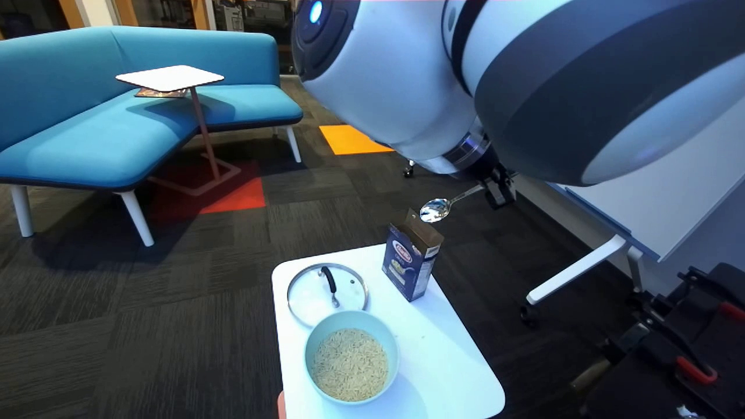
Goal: Pick up the spoon from the bowl and put it in the box
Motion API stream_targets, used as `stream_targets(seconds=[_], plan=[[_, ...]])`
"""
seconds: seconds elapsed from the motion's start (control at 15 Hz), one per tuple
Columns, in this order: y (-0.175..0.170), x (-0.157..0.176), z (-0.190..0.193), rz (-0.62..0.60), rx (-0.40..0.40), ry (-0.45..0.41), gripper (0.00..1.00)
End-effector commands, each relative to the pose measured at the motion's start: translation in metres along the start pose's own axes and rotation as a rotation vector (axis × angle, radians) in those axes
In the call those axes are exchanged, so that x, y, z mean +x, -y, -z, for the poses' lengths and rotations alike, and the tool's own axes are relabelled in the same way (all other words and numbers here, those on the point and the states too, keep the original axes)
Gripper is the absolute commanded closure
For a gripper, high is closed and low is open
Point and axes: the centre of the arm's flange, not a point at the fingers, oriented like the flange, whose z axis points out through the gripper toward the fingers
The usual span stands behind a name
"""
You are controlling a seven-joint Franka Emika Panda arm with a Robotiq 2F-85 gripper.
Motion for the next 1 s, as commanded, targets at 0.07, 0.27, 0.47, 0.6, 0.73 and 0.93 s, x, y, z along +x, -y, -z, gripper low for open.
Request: stream_targets(seconds=[0.07, 0.27, 0.47, 0.6, 0.73, 0.93], plan=[[-0.004, 0.004, 0.000, -0.012, -0.017, 0.018, 0.95], [-0.013, 0.010, -0.003, -0.012, -0.051, 0.044, 0.95], [-0.024, 0.021, -0.010, 0.009, -0.078, 0.061, 0.95], [-0.030, 0.030, -0.017, 0.033, -0.077, 0.075, 0.95], [-0.036, 0.040, -0.025, 0.084, -0.064, 0.088, 0.95], [-0.039, 0.056, -0.035, 0.154, -0.043, 0.110, 0.95]])
